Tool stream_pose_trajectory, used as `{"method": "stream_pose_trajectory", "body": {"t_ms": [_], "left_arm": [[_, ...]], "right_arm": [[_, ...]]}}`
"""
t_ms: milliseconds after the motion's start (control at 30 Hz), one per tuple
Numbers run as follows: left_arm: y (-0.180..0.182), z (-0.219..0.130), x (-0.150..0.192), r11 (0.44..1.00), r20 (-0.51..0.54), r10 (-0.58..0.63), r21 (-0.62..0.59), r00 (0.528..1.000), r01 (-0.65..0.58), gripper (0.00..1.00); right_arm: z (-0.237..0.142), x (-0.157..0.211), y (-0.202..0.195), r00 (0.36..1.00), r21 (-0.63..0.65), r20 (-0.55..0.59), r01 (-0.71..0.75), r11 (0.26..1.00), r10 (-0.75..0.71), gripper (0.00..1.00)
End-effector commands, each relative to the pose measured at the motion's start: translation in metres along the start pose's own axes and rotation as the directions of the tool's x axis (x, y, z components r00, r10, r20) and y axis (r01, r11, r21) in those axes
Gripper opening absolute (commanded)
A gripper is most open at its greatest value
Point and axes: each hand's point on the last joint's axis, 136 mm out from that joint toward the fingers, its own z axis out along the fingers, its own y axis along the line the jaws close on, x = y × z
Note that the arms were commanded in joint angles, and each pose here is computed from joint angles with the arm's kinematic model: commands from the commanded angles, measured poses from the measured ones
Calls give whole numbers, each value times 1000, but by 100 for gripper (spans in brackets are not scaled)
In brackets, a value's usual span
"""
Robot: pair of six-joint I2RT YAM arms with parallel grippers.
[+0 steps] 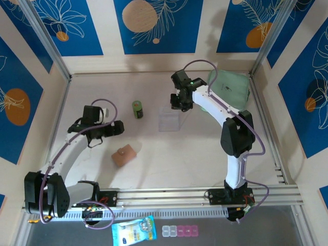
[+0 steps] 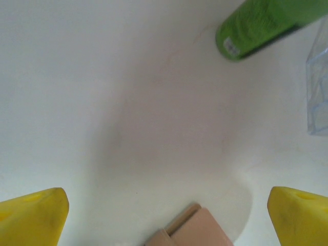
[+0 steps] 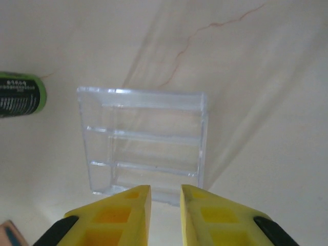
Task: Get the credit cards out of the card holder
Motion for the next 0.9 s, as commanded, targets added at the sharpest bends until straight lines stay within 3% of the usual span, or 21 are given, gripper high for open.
{"method": "stream_pose_trajectory", "body": {"t_ms": [0,167,400,867], "left_arm": [[-8,12,36,996,-109,-66,45,992,71,98],[-26,31,42,987,-122,-86,123,989,101,94],[-46,51,53,991,-189,-27,125,982,51,93],[-82,59,99,993,-321,56,113,945,-20,93]], "right_arm": [[-4,12,12,1000,-69,-17,-20,997,19,24],[-5,20,12,1000,-76,-20,-14,997,12,24],[-3,26,7,1000,-71,-22,-17,997,16,24],[-8,28,-8,1000,-53,-15,-21,998,20,24]]}}
